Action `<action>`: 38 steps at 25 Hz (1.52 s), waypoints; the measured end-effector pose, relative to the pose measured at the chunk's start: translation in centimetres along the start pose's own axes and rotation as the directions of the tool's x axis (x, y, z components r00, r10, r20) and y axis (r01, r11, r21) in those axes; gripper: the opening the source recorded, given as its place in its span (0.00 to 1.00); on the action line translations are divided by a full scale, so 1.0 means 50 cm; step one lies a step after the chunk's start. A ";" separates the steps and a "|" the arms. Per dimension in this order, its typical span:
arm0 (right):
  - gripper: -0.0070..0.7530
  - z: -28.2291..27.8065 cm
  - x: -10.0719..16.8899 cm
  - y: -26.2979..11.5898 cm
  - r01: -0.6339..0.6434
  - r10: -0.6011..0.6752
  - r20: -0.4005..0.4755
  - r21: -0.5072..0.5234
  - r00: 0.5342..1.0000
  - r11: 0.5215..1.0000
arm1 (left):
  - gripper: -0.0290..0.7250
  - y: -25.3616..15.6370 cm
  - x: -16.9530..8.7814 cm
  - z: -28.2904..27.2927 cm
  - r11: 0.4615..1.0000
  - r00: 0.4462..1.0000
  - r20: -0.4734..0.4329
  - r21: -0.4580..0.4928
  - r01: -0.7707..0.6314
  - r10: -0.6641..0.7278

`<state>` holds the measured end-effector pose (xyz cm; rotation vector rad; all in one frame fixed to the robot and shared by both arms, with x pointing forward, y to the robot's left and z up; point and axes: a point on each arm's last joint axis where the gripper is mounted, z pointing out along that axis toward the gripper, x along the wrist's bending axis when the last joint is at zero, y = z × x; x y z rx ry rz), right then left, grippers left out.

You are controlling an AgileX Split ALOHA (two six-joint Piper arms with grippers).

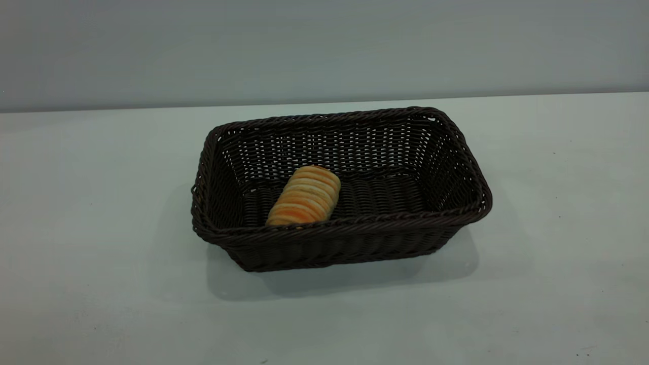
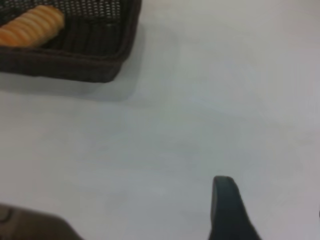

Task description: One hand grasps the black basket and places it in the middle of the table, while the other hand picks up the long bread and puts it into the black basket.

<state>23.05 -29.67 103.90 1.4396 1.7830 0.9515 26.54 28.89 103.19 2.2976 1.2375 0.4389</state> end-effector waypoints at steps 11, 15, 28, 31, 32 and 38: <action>0.60 0.001 0.002 0.000 -0.062 0.061 0.098 0.001 0.993 0.998 | 0.81 -0.033 0.002 -0.028 0.982 0.985 -0.094 -0.140 0.128 -0.142; 0.60 0.001 0.002 0.000 -0.062 0.061 0.098 0.001 0.993 0.998 | 0.81 -0.043 0.002 -0.035 0.925 0.896 -0.251 -0.199 0.323 -0.366; 0.60 0.001 0.002 0.000 -0.062 0.061 0.098 0.001 0.993 0.998 | 0.81 -0.074 -0.019 -0.053 0.879 0.843 -0.305 -0.331 0.343 -0.444; 0.60 0.001 0.002 0.000 -0.062 0.061 0.098 0.001 0.993 0.998 | 0.81 -0.074 -0.019 -0.053 0.879 0.843 -0.305 -0.331 0.343 -0.444; 0.60 0.001 0.002 0.000 -0.062 0.061 0.098 0.001 0.993 0.998 | 0.81 -0.074 -0.019 -0.053 0.879 0.843 -0.305 -0.331 0.343 -0.444; 0.60 0.001 0.002 0.000 -0.062 0.061 0.098 0.001 0.993 0.998 | 0.81 -0.074 -0.019 -0.053 0.879 0.843 -0.305 -0.331 0.343 -0.444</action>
